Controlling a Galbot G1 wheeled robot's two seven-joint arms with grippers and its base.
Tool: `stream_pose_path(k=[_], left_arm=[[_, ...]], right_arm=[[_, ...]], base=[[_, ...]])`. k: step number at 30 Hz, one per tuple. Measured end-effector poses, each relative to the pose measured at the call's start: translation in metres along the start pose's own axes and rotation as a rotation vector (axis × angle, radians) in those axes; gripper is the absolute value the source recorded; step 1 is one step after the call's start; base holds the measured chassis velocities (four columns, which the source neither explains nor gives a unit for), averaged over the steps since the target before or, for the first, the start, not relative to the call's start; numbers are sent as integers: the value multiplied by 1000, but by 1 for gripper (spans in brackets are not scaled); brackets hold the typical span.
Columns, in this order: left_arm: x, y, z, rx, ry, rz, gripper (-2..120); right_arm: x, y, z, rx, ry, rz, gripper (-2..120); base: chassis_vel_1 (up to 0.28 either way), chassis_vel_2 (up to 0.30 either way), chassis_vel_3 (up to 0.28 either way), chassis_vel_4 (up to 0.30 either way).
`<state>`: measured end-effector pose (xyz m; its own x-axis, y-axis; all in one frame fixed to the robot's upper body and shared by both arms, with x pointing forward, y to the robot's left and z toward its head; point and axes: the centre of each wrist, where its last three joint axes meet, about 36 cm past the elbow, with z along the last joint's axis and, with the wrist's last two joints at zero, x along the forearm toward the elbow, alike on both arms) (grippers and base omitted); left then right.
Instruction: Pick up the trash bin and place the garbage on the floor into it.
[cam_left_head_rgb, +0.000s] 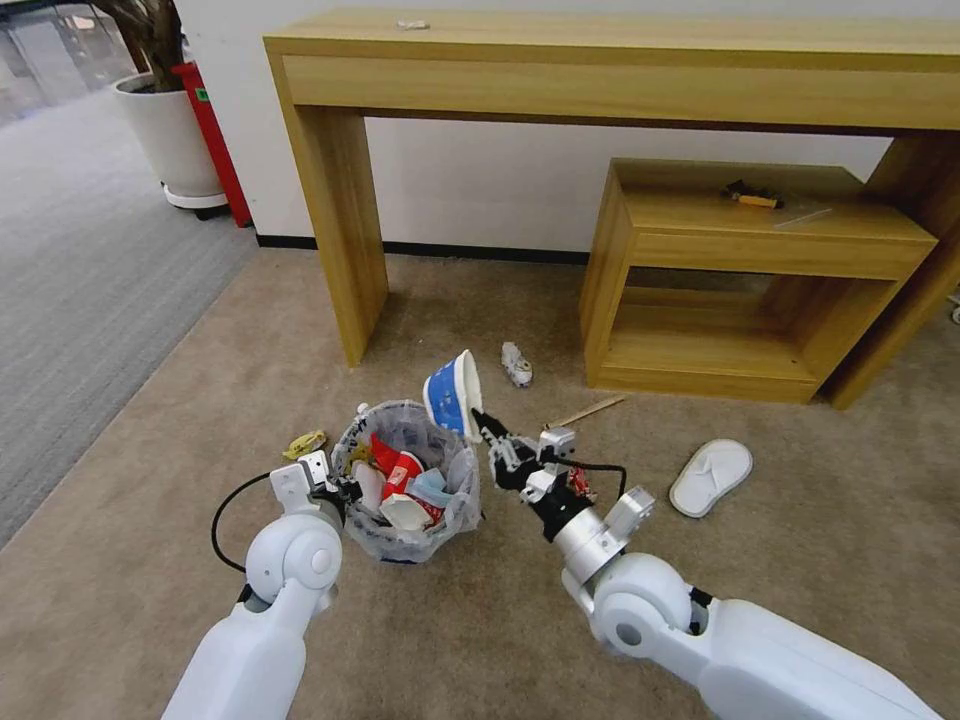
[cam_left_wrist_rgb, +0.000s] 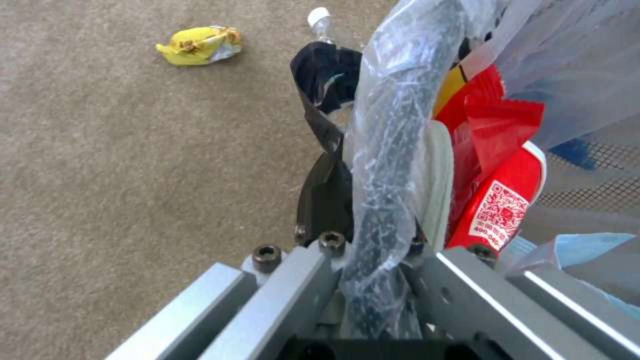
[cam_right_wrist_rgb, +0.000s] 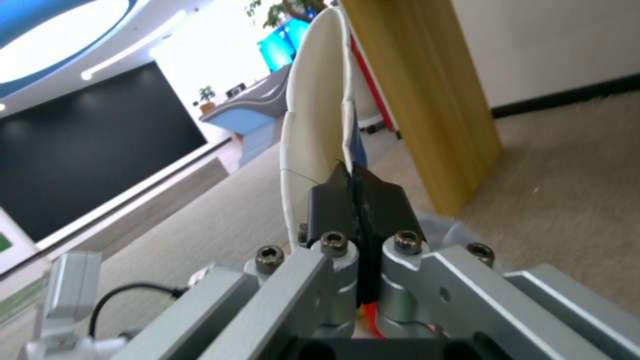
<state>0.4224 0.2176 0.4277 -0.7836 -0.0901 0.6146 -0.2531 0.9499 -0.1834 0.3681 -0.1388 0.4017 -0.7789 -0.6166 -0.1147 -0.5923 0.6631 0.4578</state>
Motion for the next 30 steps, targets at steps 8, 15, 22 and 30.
stream_pose_path(k=[8, 15, 22, 30], left_arm=[[3, -3, -3, -1, -7, 12, 0], [15, -2, -7, -6, -22, 30, 0], [20, 3, -8, -8, -27, 28, 0], [25, 0, -5, -5, -26, 43, 0]], right_arm=[[-7, -5, 22, 3, 46, 6, 0], [-9, -16, 48, 12, 93, 39, 0], [-11, -23, 62, 27, 111, 59, 0], [-13, -28, 68, 50, 122, 81, 10]], base=[[0, 0, 0, 0], [0, 0, 0, 0], [0, 0, 0, 0], [0, 0, 0, 0]])
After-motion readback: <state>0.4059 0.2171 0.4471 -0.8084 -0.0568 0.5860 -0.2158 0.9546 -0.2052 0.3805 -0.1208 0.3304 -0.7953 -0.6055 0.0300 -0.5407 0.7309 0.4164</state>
